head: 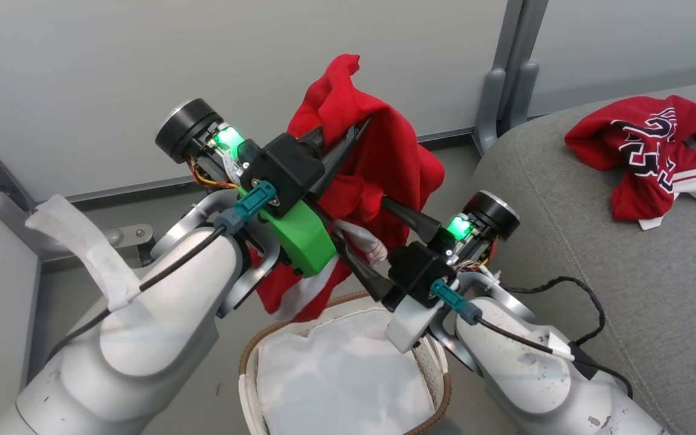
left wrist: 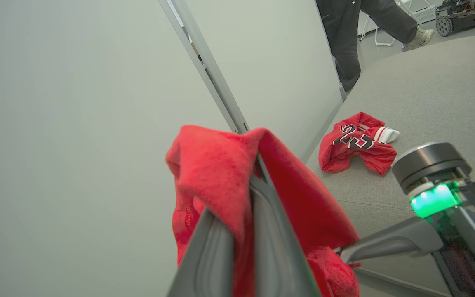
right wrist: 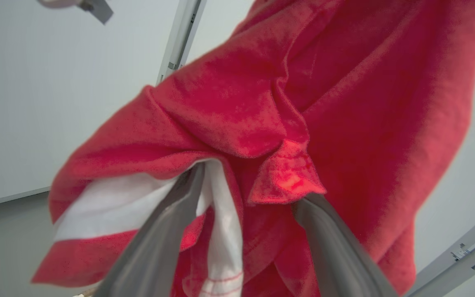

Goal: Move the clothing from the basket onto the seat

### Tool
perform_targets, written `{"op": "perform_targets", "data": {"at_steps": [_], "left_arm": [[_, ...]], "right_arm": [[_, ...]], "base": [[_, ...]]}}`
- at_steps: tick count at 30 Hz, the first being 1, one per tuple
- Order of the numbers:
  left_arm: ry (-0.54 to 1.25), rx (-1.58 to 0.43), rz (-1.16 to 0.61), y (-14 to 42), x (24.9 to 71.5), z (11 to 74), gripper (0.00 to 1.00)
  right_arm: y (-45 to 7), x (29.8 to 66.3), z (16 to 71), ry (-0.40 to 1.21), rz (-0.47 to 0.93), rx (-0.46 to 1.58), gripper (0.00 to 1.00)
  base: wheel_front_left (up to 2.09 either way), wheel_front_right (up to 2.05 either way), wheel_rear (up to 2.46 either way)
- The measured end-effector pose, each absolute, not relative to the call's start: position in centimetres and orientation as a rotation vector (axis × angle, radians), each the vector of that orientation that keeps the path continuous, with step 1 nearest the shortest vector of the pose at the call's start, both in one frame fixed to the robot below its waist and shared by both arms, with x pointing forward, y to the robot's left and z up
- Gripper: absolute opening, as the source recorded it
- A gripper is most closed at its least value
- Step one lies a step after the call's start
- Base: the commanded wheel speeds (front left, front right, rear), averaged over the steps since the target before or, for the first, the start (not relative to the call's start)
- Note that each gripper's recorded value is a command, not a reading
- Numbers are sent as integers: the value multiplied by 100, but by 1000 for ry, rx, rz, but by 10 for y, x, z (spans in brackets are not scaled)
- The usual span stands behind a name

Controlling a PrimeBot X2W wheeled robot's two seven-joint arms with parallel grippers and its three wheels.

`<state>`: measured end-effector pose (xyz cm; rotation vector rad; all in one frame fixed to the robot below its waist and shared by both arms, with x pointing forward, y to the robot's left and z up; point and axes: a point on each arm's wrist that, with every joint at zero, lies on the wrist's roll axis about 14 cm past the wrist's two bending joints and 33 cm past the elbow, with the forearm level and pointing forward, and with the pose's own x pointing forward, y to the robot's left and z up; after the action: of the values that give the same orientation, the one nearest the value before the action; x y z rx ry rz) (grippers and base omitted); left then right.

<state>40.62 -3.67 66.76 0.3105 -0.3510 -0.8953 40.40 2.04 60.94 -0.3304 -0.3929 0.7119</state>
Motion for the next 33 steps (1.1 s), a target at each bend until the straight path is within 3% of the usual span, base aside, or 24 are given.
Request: {"op": "perform_targets", "data": {"at_steps": [2,3,5,6,7,8,16,20,22,23,24,25,33], "left_arm": [[-351,309,-900,-38,405,667,0],[-350,306,-902,-38,404,667,0],[-351,299,-908,-40,403,667,0],[-351,296,-910,-40,402,667,0],[-352,294,-911,-40,401,668,0],[-350,290,-912,-40,401,668,0],[-304,228,-875,-30,410,657,3],[-267,189,-842,-20,419,644,37],[-251,165,-822,-14,423,636,49],[-245,153,-813,-13,424,631,76],[-239,141,-805,-11,425,627,95],[-235,126,-794,-9,426,623,100],[-191,-5,-736,-9,421,585,100]], "right_arm": [[29,402,604,-380,746,-337,100],[31,401,602,-373,756,-338,88],[36,401,600,-364,776,-345,40],[38,401,600,-364,785,-344,29],[39,401,600,-363,789,-343,9],[40,401,600,-361,792,-340,0],[37,405,607,-370,780,-304,0],[30,409,617,-394,749,-279,0],[24,412,622,-404,725,-262,0],[20,413,624,-410,711,-255,0],[17,414,626,-416,700,-249,0],[14,415,629,-424,687,-242,0],[-23,428,637,-440,563,-218,0]], "base": [[0,0,0],[0,0,0],[0,0,0],[0,0,0],[0,0,0],[0,0,0],[0,0,0],[0,0,0],[0,0,0],[0,0,0],[0,0,0],[0,0,0],[0,0,0]]}}
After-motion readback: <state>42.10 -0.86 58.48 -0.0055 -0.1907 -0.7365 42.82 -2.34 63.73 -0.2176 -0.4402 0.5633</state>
